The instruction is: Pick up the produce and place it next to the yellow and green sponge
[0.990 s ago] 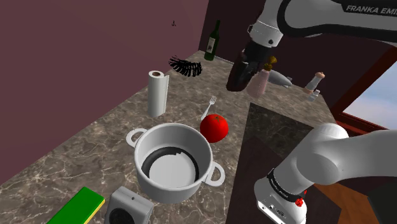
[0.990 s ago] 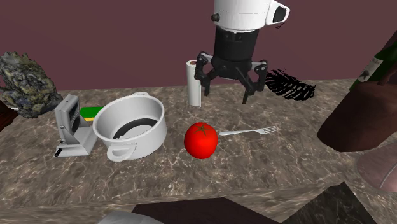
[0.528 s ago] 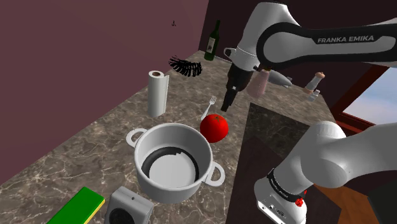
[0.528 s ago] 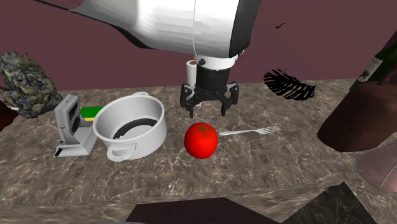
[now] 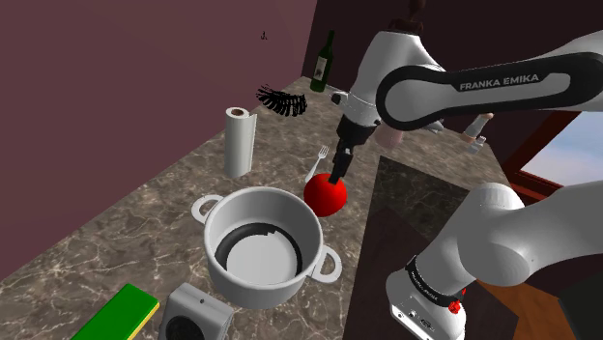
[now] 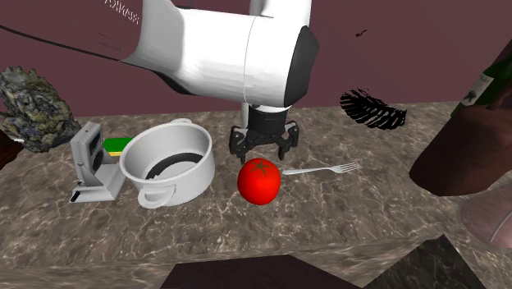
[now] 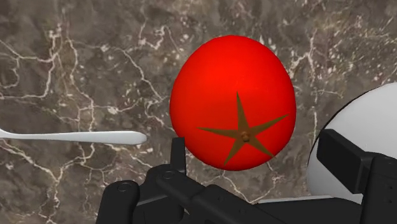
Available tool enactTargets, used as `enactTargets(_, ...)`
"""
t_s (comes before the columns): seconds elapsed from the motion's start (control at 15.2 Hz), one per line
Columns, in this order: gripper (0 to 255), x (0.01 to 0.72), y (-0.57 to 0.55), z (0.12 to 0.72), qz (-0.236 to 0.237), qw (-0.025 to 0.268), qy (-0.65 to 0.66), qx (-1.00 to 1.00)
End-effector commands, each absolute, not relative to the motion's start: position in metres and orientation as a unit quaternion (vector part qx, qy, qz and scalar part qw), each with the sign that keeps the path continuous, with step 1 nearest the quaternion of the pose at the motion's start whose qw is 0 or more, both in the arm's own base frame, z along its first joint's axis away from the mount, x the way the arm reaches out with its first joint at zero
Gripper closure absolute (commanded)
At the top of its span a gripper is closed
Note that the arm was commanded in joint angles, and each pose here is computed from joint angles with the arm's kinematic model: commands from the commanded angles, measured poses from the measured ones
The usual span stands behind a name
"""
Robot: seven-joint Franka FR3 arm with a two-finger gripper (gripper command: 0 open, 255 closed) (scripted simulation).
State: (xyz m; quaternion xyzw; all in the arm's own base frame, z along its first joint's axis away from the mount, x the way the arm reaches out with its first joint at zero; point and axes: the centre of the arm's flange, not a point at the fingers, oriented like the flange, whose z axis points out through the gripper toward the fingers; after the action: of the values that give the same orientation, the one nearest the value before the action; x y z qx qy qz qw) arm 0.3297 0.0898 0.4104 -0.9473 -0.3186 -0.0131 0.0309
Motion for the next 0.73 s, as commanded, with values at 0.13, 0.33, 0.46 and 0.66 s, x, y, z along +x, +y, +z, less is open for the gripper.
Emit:
enactTargets(0.13, 0, 0.3283, 0.0906, 0.4033, -0.014, 0.031, -0.319, -0.947)
enactTargets(0.33, 0, 0.3283, 0.0906, 0.4033, -0.014, 0.031, -0.319, -0.947)
enactTargets(0.46, 0, 0.3283, 0.0906, 0.4034, -0.013, 0.031, -0.319, -0.947)
enactTargets(0.66, 255, 0.3283, 0.0906, 0.4034, -0.013, 0.031, -0.319, -0.947)
